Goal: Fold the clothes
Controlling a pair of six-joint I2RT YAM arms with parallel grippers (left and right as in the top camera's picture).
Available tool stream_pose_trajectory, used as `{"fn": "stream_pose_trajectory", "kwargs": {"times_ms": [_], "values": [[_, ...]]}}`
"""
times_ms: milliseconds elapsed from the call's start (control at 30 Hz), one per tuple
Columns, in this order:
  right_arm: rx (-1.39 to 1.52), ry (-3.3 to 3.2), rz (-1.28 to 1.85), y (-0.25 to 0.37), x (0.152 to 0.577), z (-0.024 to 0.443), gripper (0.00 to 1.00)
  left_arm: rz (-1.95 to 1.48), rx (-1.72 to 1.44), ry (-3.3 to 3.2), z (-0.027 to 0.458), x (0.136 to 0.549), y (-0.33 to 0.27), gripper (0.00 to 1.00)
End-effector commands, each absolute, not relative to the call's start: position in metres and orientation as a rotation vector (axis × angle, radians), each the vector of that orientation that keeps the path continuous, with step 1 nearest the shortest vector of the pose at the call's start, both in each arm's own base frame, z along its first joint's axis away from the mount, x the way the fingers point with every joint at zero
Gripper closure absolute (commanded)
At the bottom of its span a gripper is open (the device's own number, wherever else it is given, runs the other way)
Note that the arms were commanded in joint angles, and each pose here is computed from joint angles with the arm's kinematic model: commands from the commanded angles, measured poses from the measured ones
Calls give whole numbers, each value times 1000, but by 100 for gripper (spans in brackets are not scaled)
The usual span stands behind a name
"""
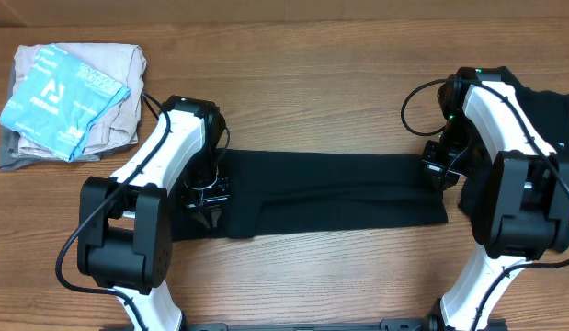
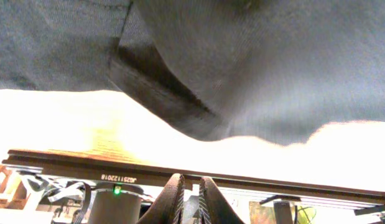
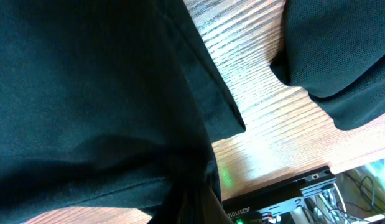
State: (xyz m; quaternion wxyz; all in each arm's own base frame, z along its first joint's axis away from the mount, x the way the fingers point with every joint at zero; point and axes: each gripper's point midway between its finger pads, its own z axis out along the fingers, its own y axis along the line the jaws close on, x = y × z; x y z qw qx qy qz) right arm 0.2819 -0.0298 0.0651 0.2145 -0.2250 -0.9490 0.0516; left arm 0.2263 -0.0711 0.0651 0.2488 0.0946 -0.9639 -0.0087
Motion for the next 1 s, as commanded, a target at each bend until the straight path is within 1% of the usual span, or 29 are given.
{"fn": "stream_pose_trajectory", "kwargs": {"times_ms": [0,200,267,300,333,367,400,433,467,500,567,633,667,700,767,800,833,967], "values": [[-649,-2643,168,-34,278,73,96,-9,224,-2622,64,224,-73,87],[-647,-2634,173,-35,276,74,96,-24,209,-2633,63,225,-71,89],[-645,-2631,173,-34,276,74,96,-17,201,-2637,63,227,-70,91],[-643,-2626,174,-34,274,75,91,-13,198,-2641,65,228,-70,91],[-642,-2619,175,-34,273,75,78,-6,196,-2647,67,231,-69,92],[-640,-2614,176,-34,272,76,73,-1,202,-2656,70,234,-68,92],[-640,-2611,176,-34,271,76,71,6,209,-2668,74,239,-68,92],[-640,-2610,177,-34,271,76,65,14,213,-2685,78,245,-68,92],[-642,-2607,178,-34,270,77,61,23,218,-2706,82,251,-68,92],[-641,-2604,179,-34,270,77,59,35,222,-2733,86,259,-68,91],[-643,-2608,178,-34,271,77,59,55,232,-2777,94,272,-68,89],[-649,-2623,160,-32,275,75,59,86,240,-2822,98,285,-70,86],[-652,-2635,134,-30,278,74,62,97,240,-2838,98,289,-71,86],[-641,-2650,89,-25,282,74,73,113,241,-2858,97,294,-73,86],[-603,-2671,-29,-13,288,72,93,147,238,-2877,95,300,-77,91],[-592,-2680,-69,-9,291,71,96,163,229,-2886,94,303,-80,94],[-593,-2691,-90,-7,294,69,96,171,211,-2899,93,305,-82,96],[-613,-2742,-148,-1,307,58,96,182,172,-2953,83,316,-85,96]]}}
